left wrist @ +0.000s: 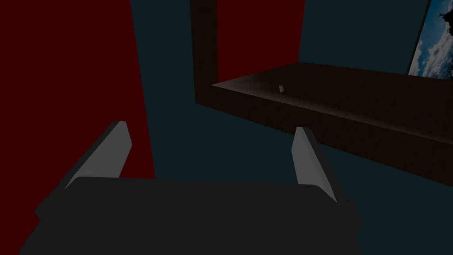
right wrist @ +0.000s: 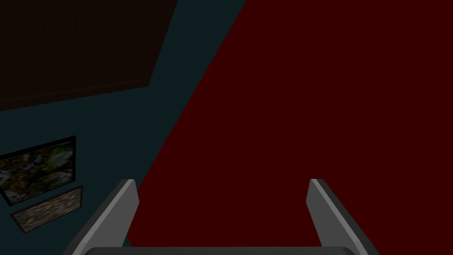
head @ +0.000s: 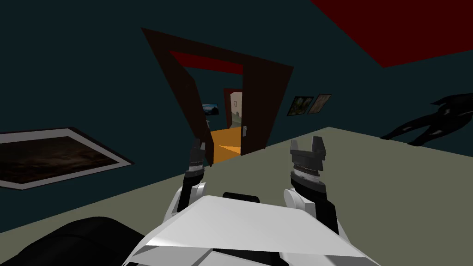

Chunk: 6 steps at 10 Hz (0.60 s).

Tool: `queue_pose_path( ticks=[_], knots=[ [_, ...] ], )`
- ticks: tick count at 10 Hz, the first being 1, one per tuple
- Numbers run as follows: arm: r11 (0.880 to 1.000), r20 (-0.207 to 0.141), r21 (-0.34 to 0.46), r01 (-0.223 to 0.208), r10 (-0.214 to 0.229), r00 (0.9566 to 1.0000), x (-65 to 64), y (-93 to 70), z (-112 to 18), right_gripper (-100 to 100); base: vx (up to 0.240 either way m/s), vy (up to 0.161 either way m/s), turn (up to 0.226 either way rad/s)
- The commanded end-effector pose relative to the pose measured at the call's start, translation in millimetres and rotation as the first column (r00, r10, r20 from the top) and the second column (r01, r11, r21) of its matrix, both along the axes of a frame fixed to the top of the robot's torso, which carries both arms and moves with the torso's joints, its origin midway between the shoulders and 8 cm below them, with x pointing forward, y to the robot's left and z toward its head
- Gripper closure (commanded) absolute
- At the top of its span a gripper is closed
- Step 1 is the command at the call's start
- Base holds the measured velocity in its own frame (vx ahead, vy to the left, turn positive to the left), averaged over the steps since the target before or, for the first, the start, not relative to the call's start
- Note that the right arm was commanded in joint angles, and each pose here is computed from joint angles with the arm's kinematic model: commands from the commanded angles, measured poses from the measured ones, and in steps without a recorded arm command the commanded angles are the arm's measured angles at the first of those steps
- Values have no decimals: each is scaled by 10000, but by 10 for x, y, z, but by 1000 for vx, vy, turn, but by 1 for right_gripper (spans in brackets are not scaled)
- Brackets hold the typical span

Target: Push the door open

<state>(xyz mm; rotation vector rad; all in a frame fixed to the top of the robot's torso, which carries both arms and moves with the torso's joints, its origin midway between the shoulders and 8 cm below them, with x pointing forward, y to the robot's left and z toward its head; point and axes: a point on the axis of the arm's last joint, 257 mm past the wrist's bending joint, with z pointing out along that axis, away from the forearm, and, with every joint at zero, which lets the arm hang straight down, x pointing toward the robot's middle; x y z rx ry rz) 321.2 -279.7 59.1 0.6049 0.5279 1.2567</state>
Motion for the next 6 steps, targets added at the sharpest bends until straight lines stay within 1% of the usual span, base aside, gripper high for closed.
queue_pose_path(
  ticks=[1, 3, 4, 6],
  knots=[
    [9999, -258, 16, -161, 161, 9995, 117, 30, -117, -100, 137, 64, 45],
    [9996, -434, 30, -266, 267, 9987, 196, 50, -196, -100, 135, -50, 39],
    [9992, -680, 58, -406, 409, 9968, 305, 80, -309, -100, 112, -73, 55],
    [9984, -947, 91, -553, 559, 9939, 421, 113, -432, -100, 114, -53, 47]
  ],
)
